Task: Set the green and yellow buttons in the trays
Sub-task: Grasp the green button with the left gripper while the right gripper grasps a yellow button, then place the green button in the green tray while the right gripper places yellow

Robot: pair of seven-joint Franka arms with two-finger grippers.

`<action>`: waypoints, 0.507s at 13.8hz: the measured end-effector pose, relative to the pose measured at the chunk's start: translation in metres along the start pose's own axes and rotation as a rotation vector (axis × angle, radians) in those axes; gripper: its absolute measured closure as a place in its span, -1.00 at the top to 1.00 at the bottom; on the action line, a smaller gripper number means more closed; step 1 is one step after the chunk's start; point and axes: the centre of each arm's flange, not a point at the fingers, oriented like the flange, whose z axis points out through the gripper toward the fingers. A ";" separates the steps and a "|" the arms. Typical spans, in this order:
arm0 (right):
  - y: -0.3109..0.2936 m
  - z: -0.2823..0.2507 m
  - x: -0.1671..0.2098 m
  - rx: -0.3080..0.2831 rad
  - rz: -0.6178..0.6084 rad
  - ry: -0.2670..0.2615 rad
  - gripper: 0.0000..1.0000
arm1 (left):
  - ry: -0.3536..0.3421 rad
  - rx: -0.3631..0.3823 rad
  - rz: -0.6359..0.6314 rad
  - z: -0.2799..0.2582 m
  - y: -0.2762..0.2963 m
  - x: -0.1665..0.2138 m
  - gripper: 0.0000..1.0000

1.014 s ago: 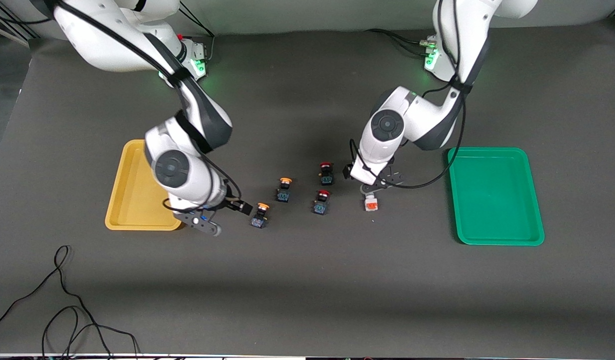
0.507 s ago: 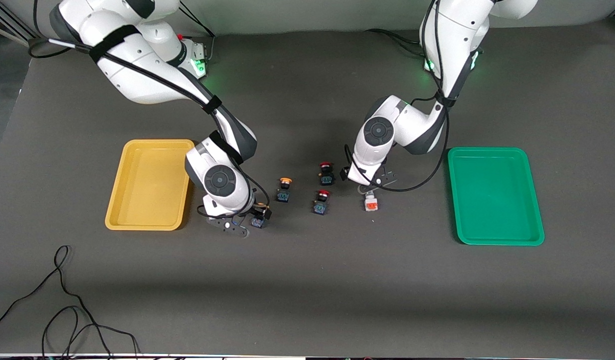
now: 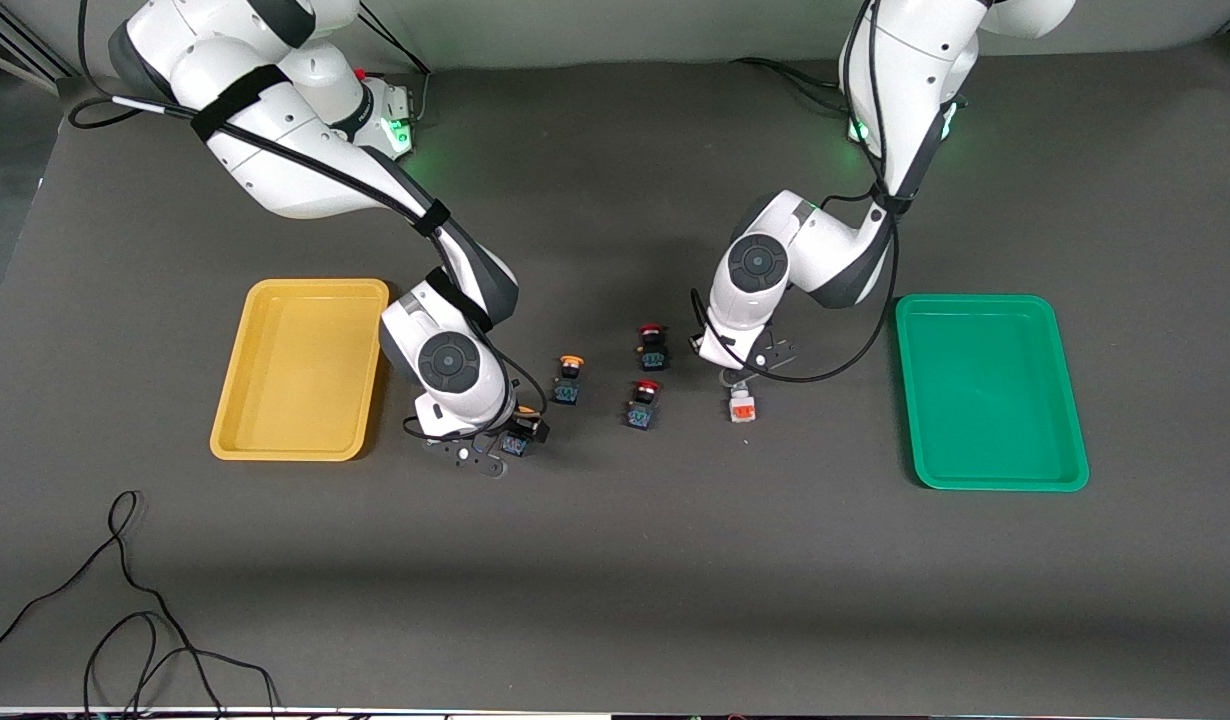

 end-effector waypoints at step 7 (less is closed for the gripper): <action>-0.004 -0.002 -0.001 -0.011 -0.046 0.043 -0.23 | -0.010 0.027 0.005 -0.093 0.003 0.049 -0.39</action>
